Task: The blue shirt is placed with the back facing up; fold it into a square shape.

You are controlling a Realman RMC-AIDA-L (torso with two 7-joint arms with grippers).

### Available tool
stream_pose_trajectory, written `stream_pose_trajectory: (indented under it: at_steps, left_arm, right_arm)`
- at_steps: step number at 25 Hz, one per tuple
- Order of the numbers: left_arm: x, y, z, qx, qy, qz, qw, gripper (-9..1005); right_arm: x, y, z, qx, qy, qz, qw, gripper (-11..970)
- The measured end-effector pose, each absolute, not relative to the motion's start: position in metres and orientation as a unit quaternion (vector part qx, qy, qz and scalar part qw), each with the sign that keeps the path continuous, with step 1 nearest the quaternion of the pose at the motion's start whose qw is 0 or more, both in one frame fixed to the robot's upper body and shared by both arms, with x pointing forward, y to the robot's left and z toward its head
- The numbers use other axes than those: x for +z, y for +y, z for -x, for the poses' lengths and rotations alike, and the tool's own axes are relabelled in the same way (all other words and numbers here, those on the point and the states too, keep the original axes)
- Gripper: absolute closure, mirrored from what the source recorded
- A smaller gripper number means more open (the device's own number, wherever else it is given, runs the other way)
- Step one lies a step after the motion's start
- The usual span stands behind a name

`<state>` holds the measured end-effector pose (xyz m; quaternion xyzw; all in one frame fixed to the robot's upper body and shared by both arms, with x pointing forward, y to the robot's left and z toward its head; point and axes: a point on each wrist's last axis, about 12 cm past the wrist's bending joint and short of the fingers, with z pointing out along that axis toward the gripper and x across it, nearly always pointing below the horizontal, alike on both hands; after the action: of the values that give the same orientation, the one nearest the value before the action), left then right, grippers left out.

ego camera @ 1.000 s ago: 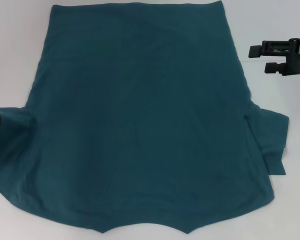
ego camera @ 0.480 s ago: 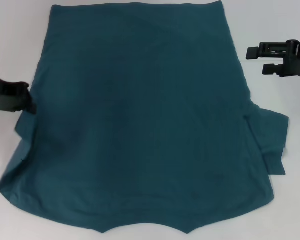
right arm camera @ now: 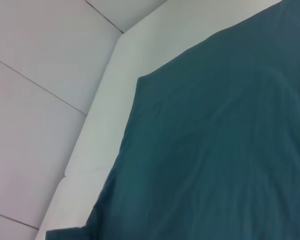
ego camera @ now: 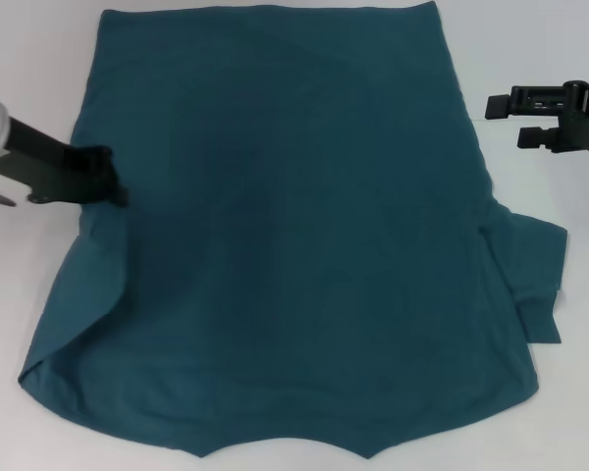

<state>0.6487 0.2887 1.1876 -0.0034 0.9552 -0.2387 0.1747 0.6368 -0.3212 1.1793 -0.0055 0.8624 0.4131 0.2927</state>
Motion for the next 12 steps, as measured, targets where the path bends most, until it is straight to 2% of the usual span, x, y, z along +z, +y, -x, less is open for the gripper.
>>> stream_pose_trajectory:
  at_steps: [9, 12]
  left_arm:
    - [1.184, 0.266, -0.648, -0.245, 0.945, -0.116, 0.185, 929]
    - [1.184, 0.265, -0.646, -0.239, 0.939, -0.135, 0.205, 807]
  right_arm:
    - [1.176, -0.315, -0.637, 0.395, 0.874, 0.032, 0.28, 15]
    - [1.175, -0.314, -0.637, 0.39, 0.877, 0.037, 0.278, 15]
